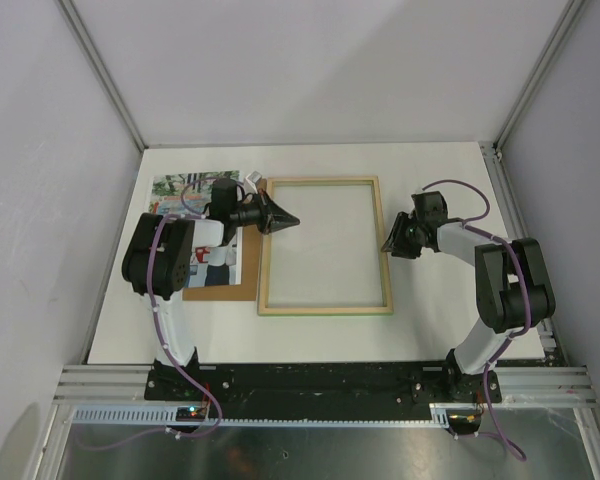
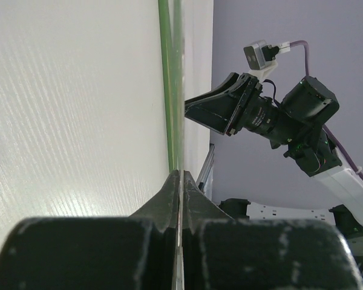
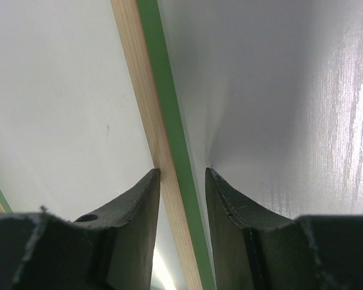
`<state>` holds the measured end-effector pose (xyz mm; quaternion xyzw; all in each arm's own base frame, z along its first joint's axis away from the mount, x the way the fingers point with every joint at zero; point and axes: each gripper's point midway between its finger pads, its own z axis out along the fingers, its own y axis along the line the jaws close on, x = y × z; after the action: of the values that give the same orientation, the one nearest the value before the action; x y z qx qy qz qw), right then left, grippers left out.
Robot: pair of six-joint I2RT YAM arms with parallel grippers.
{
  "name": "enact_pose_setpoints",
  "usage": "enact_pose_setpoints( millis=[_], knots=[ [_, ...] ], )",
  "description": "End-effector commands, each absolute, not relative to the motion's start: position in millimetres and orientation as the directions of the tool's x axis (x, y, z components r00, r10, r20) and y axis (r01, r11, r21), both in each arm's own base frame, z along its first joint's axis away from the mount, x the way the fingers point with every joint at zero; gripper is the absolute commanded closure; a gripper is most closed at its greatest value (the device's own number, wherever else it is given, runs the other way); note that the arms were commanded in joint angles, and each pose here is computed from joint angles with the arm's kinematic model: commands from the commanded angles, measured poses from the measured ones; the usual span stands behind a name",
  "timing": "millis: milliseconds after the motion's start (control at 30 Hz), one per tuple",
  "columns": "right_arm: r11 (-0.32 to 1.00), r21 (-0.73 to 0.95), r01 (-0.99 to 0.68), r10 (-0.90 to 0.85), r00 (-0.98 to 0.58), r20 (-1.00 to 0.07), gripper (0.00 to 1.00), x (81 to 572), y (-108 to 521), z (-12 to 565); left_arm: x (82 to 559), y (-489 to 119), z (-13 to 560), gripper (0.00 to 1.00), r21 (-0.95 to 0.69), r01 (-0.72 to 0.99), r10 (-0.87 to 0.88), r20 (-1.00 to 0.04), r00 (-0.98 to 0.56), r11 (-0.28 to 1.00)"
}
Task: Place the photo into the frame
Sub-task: Place the glass panel in the frame body.
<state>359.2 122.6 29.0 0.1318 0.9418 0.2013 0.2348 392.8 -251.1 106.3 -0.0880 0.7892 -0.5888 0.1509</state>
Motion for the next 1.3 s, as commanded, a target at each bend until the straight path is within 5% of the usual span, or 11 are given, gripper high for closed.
enact_pose_setpoints(
  millis=[0, 500, 1267],
  knots=[
    [0.903, 0.396, 0.165, 0.326, -0.864, -0.384, 0.62, 355.9, 116.8, 16.6, 392.7, -262.6, 135.9, 1.00, -0.952, 0.164, -0.269, -0.235, -0.934, 0.259],
    [0.897, 0.413, 0.154, 0.325, -0.864, -0.384, 0.76, 356.7, 120.3, 19.4, 392.1, -266.7, 143.2, 1.00, -0.947, 0.204, -0.262, -0.268, -0.927, 0.246],
    [0.893, 0.430, 0.135, 0.317, -0.866, -0.386, 0.80, 356.9, 124.5, 22.6, 395.4, -273.9, 133.4, 1.00, -0.952, 0.195, -0.254, -0.255, -0.933, 0.238]
  ],
)
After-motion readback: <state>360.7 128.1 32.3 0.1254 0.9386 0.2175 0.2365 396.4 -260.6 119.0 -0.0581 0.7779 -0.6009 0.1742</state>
